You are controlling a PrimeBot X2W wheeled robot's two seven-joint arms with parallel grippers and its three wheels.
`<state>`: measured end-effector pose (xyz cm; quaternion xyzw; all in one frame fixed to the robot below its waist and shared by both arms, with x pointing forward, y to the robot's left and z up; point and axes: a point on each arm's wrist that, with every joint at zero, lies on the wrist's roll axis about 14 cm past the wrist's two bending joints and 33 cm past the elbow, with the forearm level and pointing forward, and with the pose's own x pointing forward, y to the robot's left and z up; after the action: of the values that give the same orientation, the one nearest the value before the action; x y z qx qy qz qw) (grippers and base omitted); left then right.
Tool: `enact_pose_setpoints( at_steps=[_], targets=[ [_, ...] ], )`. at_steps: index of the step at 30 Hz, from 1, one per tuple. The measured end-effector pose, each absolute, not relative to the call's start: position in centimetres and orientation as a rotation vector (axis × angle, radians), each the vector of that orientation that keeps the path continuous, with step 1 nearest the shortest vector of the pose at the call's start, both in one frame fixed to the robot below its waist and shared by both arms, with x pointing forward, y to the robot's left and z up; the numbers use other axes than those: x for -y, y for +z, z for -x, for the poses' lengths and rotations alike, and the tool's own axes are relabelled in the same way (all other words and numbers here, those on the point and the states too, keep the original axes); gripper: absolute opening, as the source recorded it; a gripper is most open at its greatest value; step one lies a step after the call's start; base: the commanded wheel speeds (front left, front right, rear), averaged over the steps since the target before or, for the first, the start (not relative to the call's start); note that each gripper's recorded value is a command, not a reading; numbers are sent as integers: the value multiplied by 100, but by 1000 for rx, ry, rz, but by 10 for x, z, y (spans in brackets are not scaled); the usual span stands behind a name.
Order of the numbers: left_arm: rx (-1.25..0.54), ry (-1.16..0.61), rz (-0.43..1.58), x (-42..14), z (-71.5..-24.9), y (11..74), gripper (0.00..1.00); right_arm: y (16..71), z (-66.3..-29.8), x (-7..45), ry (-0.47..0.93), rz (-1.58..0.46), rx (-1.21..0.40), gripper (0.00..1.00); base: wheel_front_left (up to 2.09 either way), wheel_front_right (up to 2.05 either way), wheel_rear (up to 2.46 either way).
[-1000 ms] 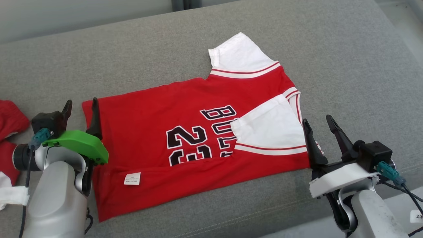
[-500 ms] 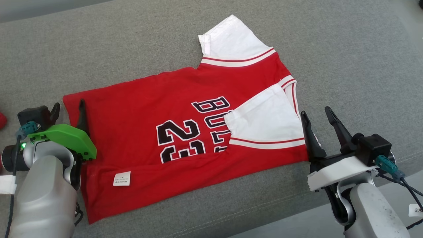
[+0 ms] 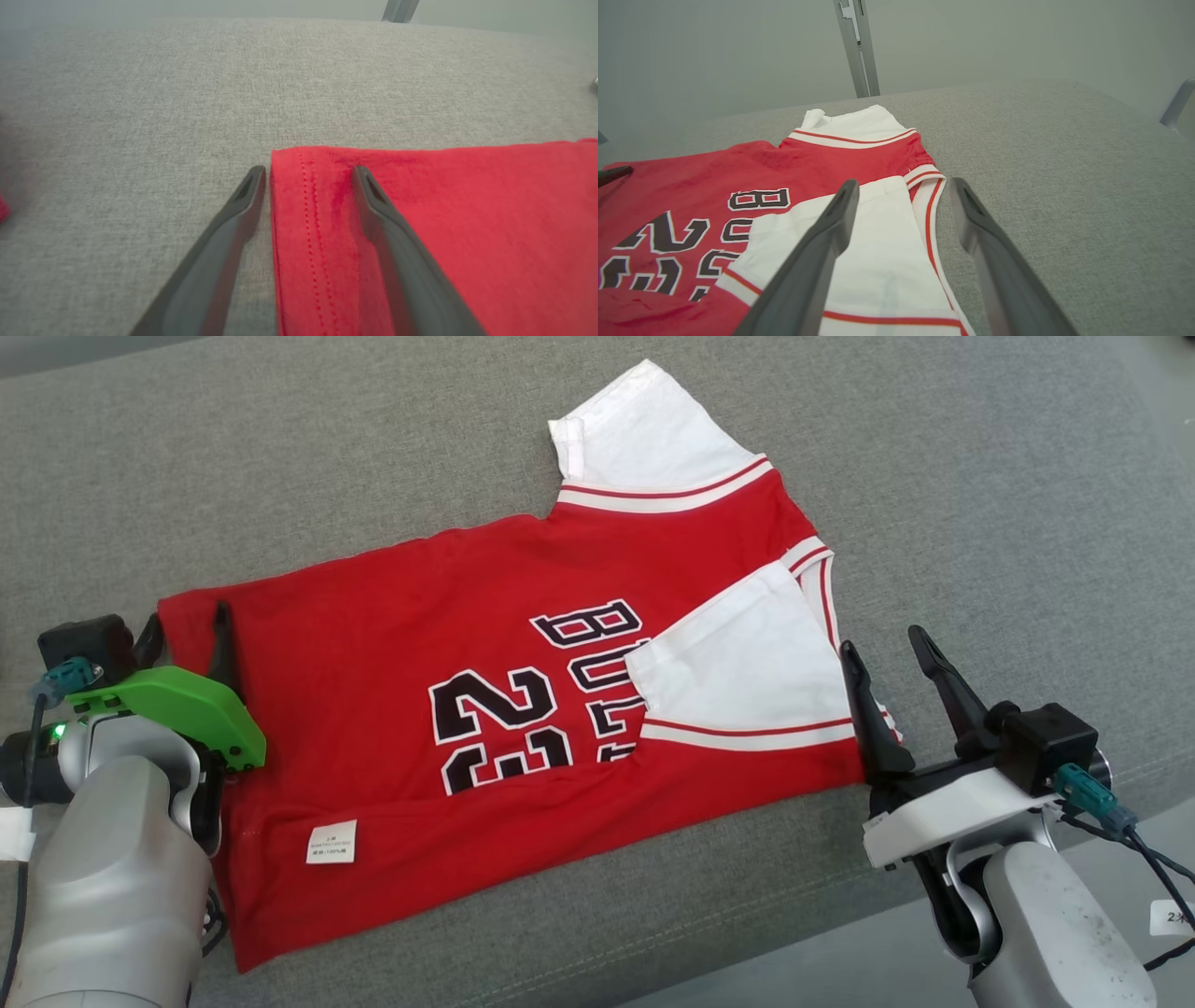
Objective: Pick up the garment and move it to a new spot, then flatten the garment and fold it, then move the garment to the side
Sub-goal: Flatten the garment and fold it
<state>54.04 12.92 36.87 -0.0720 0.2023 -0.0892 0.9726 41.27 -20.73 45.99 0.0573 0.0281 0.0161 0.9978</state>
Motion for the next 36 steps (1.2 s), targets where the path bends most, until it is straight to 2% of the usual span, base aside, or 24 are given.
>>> enact_pose_setpoints(
  at_steps=[2, 7, 13, 24, 36],
  targets=[
    [-409, -183, 144, -129, -541, 369, 0, 459, -413, 207, 33, -110, -59, 100, 0, 0, 0],
    [-371, -188, 139, -131, -547, 380, 0, 464, -424, 194, 80, -104, -41, 100, 0, 0, 0],
    [-326, -193, 137, -135, -552, 390, 0, 483, -468, 180, 154, -66, -9, 100, 0, 0, 0],
    [-280, -207, 126, -138, -555, 398, 0, 484, -564, 174, 182, -11, -132, 100, 0, 0, 0],
    [-251, -223, 115, -137, -566, 395, 0, 452, -630, 165, 172, 40, -285, 100, 0, 0, 0]
  ],
)
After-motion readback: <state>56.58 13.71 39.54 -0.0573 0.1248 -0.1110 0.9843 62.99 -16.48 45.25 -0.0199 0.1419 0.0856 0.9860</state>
